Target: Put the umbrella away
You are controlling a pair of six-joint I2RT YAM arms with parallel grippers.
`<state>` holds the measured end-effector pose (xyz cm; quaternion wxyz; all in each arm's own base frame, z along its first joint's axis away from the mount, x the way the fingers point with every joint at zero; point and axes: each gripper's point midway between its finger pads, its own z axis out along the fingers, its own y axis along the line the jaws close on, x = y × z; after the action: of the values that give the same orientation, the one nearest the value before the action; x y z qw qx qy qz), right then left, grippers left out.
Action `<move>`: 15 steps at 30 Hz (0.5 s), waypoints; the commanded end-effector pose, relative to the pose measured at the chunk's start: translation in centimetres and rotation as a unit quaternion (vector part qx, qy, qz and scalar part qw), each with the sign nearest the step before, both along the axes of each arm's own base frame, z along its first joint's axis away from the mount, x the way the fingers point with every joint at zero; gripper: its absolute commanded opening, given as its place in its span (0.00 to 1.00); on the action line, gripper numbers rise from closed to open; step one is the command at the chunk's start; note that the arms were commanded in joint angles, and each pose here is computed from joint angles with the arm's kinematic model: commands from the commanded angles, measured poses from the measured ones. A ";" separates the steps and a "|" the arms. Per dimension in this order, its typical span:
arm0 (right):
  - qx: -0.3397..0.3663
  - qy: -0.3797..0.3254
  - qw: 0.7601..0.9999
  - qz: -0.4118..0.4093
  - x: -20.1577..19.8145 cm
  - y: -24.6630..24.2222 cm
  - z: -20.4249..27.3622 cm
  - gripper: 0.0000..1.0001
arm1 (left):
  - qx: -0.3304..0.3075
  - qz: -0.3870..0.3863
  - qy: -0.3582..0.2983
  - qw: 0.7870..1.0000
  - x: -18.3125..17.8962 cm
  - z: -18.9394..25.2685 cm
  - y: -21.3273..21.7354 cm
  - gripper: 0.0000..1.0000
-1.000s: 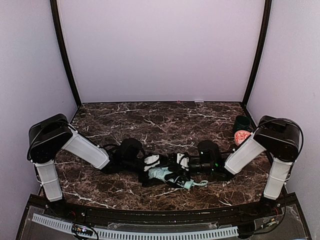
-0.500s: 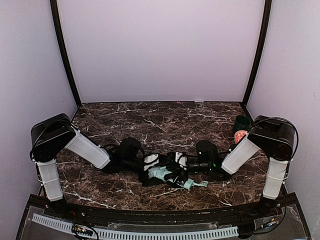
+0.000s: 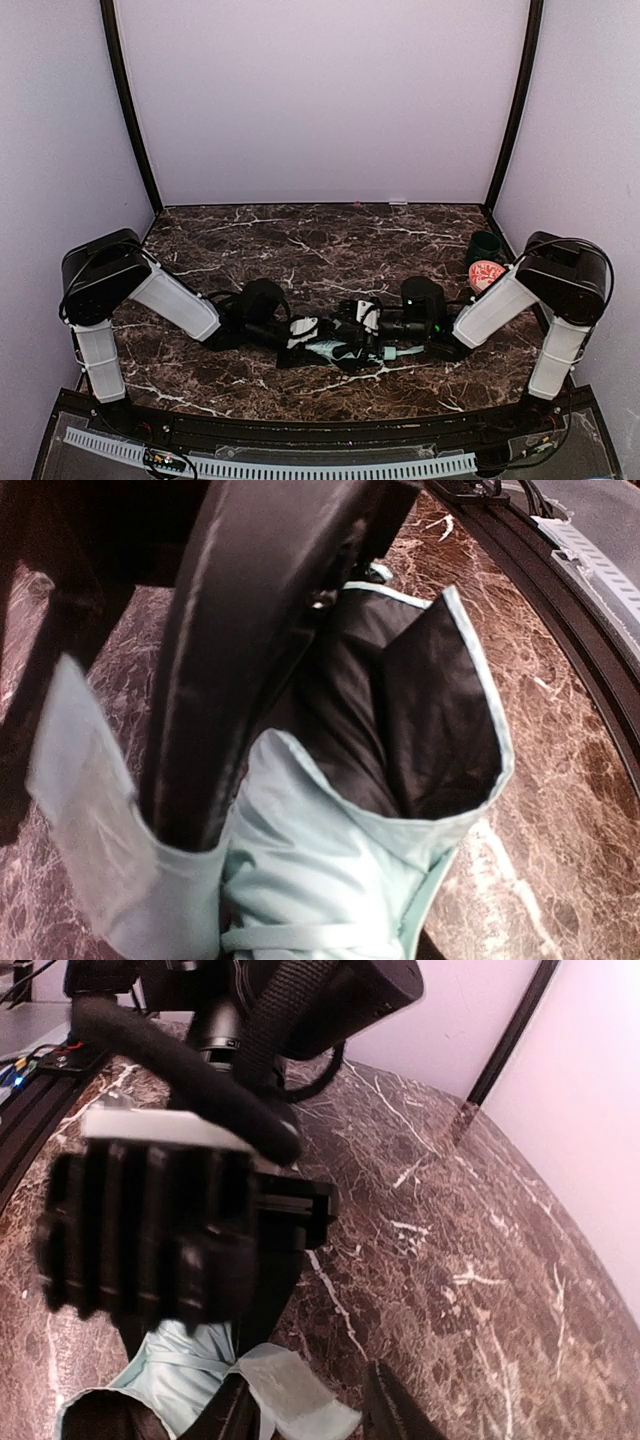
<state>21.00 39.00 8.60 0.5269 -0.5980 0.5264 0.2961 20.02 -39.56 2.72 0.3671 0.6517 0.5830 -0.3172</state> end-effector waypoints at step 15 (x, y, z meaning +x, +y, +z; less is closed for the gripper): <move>-0.006 0.028 0.999 -0.038 -1.7 -3.8 3.9 0.56 | 0.122 0.115 -0.153 0.974 4.6 -4.0 4.3 0.00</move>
<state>18.86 35.57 11.48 0.5295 -0.5918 0.5432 0.2725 24.64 -38.54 2.79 0.4535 0.6402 0.5958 -0.1714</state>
